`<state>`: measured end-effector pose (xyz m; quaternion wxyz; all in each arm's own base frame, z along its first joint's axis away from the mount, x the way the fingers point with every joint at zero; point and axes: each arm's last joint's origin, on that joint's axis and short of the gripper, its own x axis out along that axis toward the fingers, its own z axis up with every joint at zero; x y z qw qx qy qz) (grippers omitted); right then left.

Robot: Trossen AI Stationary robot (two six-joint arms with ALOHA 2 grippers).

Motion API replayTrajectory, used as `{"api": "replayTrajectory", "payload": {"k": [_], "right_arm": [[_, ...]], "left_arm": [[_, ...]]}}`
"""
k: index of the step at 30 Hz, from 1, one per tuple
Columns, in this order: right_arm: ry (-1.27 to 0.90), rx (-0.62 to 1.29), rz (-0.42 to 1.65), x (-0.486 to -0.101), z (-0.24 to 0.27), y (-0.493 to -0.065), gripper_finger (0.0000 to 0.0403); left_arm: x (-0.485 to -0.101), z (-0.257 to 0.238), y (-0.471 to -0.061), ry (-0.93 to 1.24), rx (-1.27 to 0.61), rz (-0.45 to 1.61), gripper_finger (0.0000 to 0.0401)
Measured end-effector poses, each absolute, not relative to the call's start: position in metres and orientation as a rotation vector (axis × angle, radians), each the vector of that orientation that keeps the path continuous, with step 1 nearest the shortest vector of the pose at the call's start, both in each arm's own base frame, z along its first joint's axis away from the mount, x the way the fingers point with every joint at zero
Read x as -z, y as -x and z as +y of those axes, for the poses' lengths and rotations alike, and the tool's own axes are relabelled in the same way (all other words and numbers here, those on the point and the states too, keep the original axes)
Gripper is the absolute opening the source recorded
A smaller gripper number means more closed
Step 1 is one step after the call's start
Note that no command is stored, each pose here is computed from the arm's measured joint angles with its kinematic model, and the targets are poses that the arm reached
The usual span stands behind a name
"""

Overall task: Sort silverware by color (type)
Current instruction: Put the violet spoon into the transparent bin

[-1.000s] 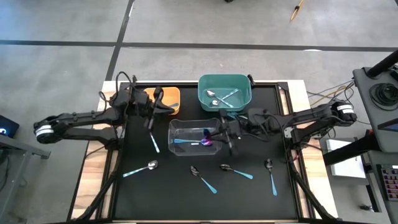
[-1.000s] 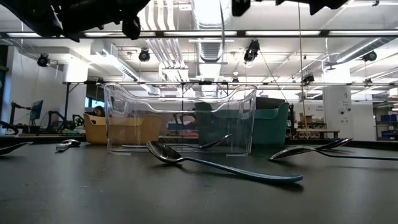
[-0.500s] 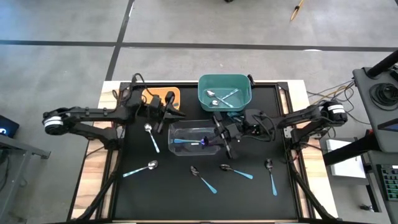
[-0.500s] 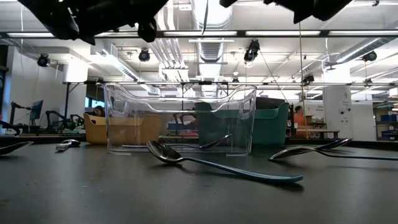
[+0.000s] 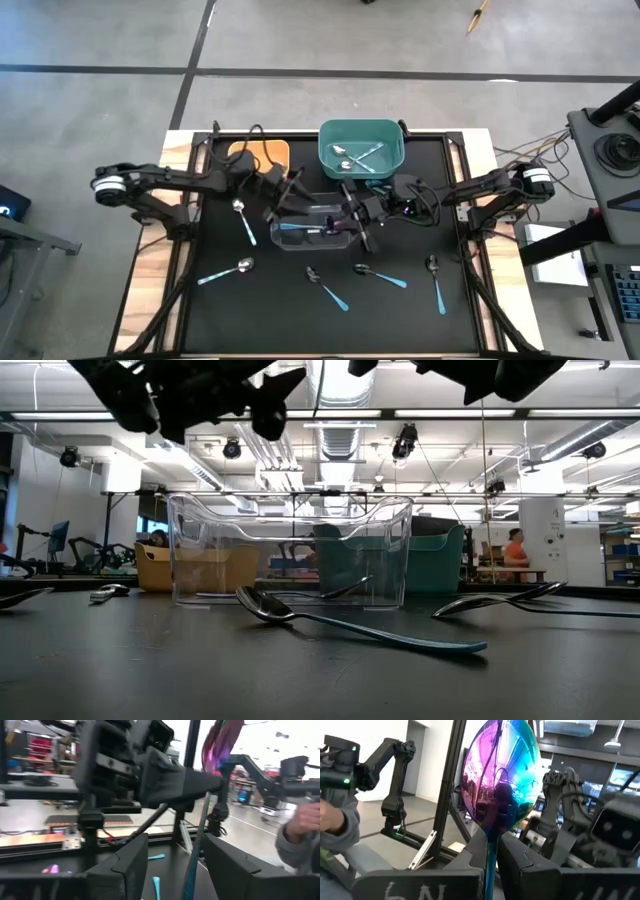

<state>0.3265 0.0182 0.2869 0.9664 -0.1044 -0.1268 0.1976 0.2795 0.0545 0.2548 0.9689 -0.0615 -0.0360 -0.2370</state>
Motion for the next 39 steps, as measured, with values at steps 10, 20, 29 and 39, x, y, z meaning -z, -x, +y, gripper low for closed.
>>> {"api": "replayTrajectory", "payload": {"k": [10, 20, 29, 39], "right_arm": [[0.215, -0.396, -0.262, -0.287, 0.017, -0.326, 0.0013], [0.231, -0.395, -0.259, -0.287, 0.017, -0.326, 0.0013], [0.249, -0.392, -0.262, -0.287, 0.017, -0.327, 0.0013], [0.259, -0.392, -0.263, -0.287, 0.017, -0.327, 0.0013]], "left_arm": [[-0.240, 0.050, -0.318, 0.144, 0.573, -0.022, 0.0165], [-0.235, 0.039, -0.346, 0.165, 0.824, 0.026, 0.0162], [-0.234, 0.036, -0.350, 0.155, 0.834, 0.023, 0.0145], [-0.234, 0.036, -0.350, 0.166, 0.825, 0.026, 0.0044]]}}
